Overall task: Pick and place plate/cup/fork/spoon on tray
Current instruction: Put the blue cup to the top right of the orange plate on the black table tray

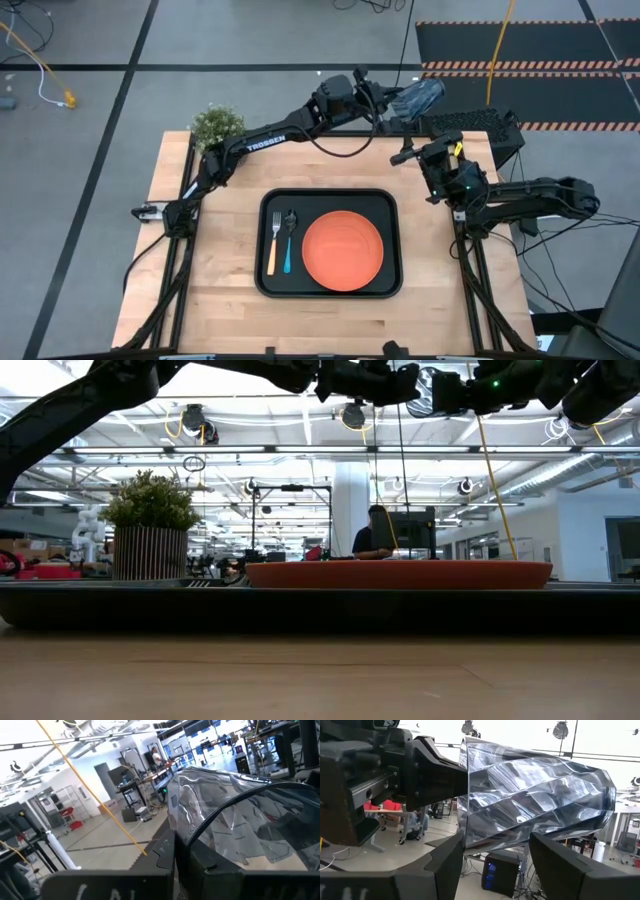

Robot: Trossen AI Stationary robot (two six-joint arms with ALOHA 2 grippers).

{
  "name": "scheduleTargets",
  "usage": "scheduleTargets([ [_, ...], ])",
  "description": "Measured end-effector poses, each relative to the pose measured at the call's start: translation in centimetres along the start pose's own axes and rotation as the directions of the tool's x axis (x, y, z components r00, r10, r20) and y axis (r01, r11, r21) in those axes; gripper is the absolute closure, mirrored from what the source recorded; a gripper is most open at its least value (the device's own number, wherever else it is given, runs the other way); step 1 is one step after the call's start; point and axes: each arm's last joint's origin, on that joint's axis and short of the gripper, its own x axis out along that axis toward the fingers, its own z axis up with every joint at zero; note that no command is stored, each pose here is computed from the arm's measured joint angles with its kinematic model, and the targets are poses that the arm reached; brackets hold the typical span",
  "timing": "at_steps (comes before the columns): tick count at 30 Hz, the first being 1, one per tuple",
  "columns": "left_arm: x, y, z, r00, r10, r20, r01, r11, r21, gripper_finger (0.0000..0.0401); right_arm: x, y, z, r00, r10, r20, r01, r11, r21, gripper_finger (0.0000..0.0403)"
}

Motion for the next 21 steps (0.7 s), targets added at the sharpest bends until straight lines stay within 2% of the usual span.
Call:
scheduleTargets([
  [8, -0.07, -0.16, 0.23, 0.999, -0.032, 0.016, 0.032, 0.999, 0.014, 0.0359, 0.0, -0.04, 0.1, 1.0, 0.011, 0.015, -0.01, 0.999, -0.044, 0.0187],
  [21, -0.08, -0.23, 0.23, 0.999, -0.037, 0.012, 0.036, 0.997, 0.062, 0.0355, -0.01, 0.01, 0.13, 0.999, 0.029, 0.029, -0.024, 0.989, -0.149, 0.0187],
])
